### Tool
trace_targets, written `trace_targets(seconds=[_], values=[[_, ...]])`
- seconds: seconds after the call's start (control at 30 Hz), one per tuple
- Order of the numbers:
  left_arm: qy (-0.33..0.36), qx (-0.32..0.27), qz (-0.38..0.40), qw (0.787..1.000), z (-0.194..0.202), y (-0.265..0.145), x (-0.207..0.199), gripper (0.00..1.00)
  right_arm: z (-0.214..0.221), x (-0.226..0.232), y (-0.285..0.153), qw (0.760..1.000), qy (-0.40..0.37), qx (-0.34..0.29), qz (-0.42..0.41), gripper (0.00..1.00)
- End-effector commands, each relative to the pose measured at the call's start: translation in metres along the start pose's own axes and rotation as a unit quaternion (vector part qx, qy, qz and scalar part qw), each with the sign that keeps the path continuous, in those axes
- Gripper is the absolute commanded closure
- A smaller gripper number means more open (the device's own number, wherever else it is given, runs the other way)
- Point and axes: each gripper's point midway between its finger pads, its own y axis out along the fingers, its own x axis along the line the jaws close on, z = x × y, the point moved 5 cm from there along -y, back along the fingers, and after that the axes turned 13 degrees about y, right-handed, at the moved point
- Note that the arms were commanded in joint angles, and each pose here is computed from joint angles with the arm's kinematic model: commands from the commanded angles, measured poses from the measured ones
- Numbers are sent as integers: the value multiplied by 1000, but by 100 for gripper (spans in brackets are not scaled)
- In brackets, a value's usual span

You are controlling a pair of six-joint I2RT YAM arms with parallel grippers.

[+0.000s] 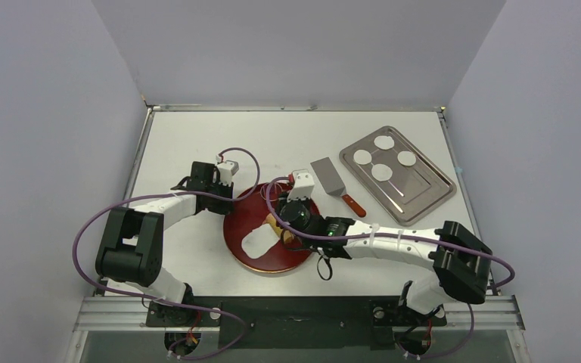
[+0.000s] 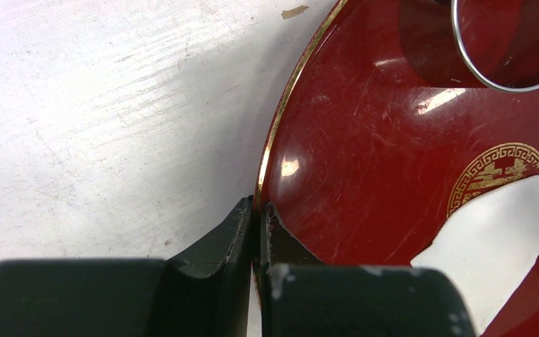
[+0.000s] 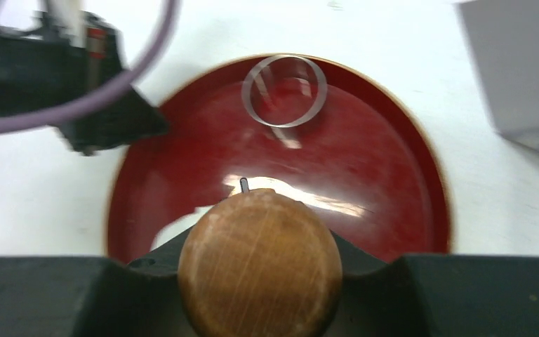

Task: Roll out the dumpling wrappers from the dough
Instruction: Flatten out the dough on the work surface.

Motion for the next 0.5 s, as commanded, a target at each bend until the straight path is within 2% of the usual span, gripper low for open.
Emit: trace_targets(seconds=[0.0,0.23,0.33,0.47], values=[[11,-18,-14,1000,-9,-2,4,100,-8,54,14,994,46,-1,-98,100],[11,-17,-15,1000,-9,-2,5,100,37,47,41,995,44,51,-71,100],[10,-18,-15,1000,-9,-3,5,100,47,18,47,998,33,45,-14,100],[11,-19,-16,1000,-10,-3,4,100,54,-29,42,995,-29,23,89,100]])
